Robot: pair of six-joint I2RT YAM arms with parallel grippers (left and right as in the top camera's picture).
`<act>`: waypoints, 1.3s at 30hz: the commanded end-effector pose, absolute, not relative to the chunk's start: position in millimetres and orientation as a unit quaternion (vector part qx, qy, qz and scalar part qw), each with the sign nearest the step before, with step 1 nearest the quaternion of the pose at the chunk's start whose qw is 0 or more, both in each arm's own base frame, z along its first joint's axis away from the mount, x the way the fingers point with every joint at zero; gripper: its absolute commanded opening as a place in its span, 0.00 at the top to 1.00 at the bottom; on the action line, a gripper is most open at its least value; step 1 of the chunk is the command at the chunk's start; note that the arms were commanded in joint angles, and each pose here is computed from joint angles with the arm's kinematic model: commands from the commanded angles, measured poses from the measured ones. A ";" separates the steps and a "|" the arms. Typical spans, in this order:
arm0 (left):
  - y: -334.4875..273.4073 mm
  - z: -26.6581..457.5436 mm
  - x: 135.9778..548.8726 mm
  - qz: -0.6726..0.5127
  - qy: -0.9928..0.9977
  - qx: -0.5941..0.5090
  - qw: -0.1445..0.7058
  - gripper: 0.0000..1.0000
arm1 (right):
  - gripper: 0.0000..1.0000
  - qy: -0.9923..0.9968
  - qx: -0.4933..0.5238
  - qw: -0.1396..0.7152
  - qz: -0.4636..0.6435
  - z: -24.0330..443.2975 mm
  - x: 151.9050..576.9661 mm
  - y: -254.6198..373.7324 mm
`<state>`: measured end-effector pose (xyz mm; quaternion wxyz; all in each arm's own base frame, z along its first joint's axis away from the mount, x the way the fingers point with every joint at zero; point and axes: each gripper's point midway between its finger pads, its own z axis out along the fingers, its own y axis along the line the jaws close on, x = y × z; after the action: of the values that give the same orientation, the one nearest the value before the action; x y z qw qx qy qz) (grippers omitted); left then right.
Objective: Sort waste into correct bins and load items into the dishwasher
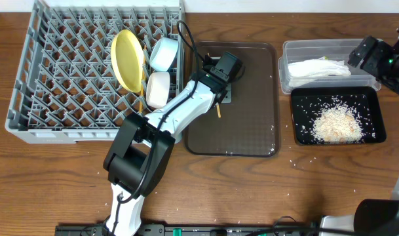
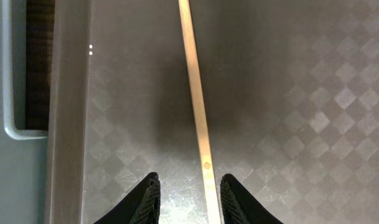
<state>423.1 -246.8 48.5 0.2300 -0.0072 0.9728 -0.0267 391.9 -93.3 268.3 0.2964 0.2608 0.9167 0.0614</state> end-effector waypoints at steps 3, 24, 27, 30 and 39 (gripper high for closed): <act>-247.6 32.0 430.3 -0.023 0.972 -0.031 0.231 0.67 | 0.01 0.914 0.268 0.298 0.060 269.7 390.8 -97.0; -253.1 -14.7 424.2 -0.010 0.979 -0.026 0.202 0.67 | 0.01 0.914 0.268 0.298 0.060 269.7 390.8 -97.0; -254.6 -16.3 422.5 -0.009 0.979 -0.024 0.201 0.67 | 0.01 0.914 0.268 0.298 0.060 269.7 390.8 -97.0; -253.9 -17.0 420.9 -0.007 0.980 -0.023 0.198 0.68 | 0.01 0.914 0.268 0.298 0.060 269.7 390.8 -97.0; -252.3 -19.5 417.7 -0.003 0.981 -0.022 0.193 0.80 | 0.01 0.914 0.268 0.298 0.060 269.7 390.8 -97.0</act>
<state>429.0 -251.6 5.0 0.2222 -0.0253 0.9746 -0.0116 391.9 -93.3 268.3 0.2964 0.2607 0.9168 0.0613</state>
